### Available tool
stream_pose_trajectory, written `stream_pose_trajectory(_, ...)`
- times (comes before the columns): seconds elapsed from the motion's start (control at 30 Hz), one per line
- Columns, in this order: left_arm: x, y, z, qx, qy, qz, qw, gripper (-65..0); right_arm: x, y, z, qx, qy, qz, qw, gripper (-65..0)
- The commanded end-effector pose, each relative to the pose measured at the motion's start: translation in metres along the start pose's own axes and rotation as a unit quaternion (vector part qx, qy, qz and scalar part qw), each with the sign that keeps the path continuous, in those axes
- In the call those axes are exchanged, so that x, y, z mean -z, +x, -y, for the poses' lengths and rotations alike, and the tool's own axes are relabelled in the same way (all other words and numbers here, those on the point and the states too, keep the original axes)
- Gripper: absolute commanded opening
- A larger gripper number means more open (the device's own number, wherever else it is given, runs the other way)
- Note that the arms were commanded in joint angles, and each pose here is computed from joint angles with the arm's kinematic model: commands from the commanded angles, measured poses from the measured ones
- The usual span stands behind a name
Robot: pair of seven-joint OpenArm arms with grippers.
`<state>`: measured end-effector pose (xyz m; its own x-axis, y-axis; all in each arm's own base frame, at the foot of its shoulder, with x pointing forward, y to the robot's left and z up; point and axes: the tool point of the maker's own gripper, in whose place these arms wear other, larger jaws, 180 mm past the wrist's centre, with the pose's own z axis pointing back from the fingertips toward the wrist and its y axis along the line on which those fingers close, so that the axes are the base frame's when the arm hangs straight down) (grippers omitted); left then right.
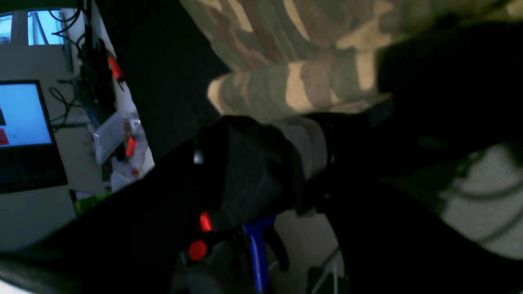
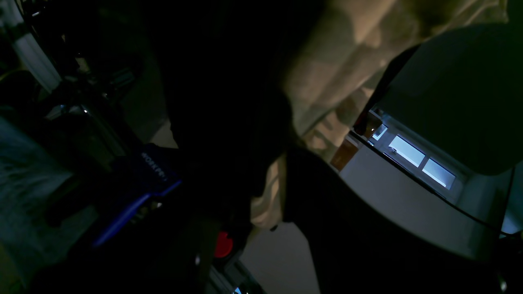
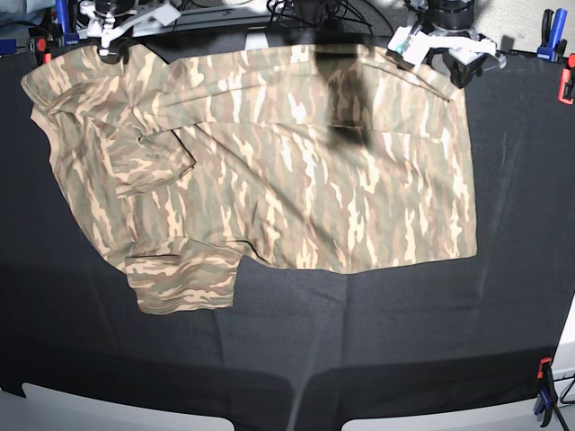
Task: Layout the t-shirt on the table in an organized manner, then fold the t-shirt properly
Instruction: 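Hold the collar edge raised and shift it with both grippers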
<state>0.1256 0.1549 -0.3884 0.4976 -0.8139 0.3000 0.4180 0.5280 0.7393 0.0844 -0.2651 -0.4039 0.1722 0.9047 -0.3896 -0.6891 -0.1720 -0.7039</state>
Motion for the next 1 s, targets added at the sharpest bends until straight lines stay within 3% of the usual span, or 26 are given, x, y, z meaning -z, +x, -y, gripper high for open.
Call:
stream_pose_trajectory(0.0,-0.002,0.004,-0.01,0.006,0.022,0.01,1.0,-42.0,-0.002,-0.004,0.013,0.003,-0.031,-0.002,0.9995,-54.6)
stream_pose_trajectory(0.13,-0.004,-0.009,-0.025,0.03,0.061,-0.027,0.997,-42.0,-0.015,0.002,0.034,0.023,-0.093,0.021,0.9951,-54.6)
stream_pose_trajectory(0.27,-0.01,-0.04,-0.039,0.041,0.097,-0.117,0.988,-42.0,-0.029,0.011,0.04,0.059,-0.095,0.043,0.9928,-54.6)
stream_pose_trajectory(0.33,-0.013,-0.047,-0.041,0.041,0.103,-0.138,0.984,-42.0,-0.033,0.015,0.047,0.075,-0.096,0.05,0.9912,-54.6)
stream_pose_trajectory(0.57,-0.011,-0.02,-0.061,0.07,0.156,-0.071,0.983,-42.0,-0.042,0.027,0.069,0.109,-0.113,0.073,0.9849,-54.6)
stream_pose_trajectory(0.8,-0.008,-0.016,-0.067,0.059,0.169,-0.065,0.982,-42.0,-0.043,0.026,0.064,0.109,-0.102,0.073,0.9861,-54.6)
stream_pose_trajectory(0.97,-0.009,-0.018,-0.064,0.044,0.165,-0.067,0.983,-42.0,-0.046,0.021,0.033,0.064,-0.031,0.086,0.9938,-54.6)
